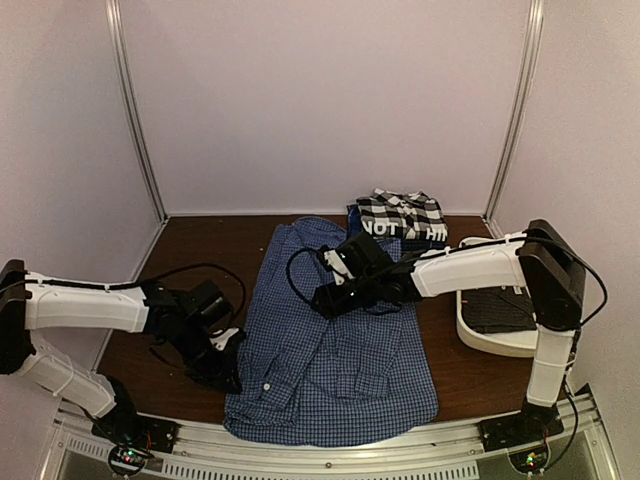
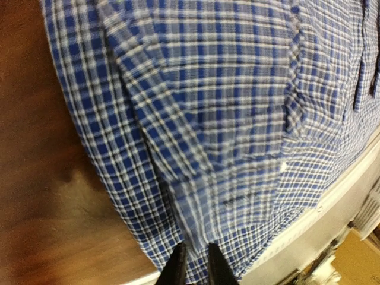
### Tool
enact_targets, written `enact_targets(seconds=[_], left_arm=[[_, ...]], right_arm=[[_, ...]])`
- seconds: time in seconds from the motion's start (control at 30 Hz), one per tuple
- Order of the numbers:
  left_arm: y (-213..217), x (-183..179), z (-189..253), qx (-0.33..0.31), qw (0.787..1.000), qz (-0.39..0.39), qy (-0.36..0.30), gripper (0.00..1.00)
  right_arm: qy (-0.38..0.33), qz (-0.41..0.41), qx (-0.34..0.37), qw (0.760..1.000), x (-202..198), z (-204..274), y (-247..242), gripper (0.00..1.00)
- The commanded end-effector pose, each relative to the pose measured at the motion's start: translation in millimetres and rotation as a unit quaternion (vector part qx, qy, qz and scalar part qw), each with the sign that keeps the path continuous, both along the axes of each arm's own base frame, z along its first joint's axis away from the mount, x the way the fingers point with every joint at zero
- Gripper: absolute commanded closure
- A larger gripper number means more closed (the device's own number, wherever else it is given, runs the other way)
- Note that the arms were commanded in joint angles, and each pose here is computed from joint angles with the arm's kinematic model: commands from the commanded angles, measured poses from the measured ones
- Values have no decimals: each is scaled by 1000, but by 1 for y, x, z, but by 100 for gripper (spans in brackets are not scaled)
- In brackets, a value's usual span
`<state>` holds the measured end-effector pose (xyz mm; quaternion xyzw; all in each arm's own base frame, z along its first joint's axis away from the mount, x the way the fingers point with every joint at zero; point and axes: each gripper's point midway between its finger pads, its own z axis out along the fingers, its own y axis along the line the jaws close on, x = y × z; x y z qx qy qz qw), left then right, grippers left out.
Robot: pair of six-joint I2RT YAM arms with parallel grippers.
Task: Fold and stack the long sleeve shirts
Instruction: Adjust the sleeve of the 1/3-folded shirt, then move the 1/3-folded shirt to the center of the board.
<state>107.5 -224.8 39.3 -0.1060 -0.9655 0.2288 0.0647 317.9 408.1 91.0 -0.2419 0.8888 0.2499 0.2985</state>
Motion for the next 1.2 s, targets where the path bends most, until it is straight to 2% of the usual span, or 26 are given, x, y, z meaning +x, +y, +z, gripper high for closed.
enact_targets(seconds=[0.0,0.1,0.17,0.43,0.53,0.7,0.83,0.93,1.03,1.17], left_arm=[[1,29,27,25,997,24,-68,75],[-3,53,46,31,992,44,-115,62],[-2,72,53,43,987,61,-141,59],[14,184,50,50,967,142,-205,61],[10,221,45,41,963,148,-222,63],[3,266,21,43,965,146,-214,66],[-10,277,4,22,973,130,-191,67],[-11,276,-10,27,976,128,-176,72],[-8,270,-22,34,978,129,-161,78],[-2,254,-41,45,982,131,-126,92]], right_arm=[[-1,-8,19,1000,9,6,3,37],[-3,-12,20,1000,12,9,-1,37],[-6,-16,21,1000,14,12,-5,36],[-8,-25,23,999,19,20,-15,36],[-9,-31,22,999,18,21,-22,36],[-8,-39,25,999,17,23,-31,36],[-6,-43,24,999,16,23,-36,37],[-8,-49,23,999,17,24,-40,37],[-10,-54,22,998,19,25,-43,37],[-12,-60,22,998,23,26,-47,36]])
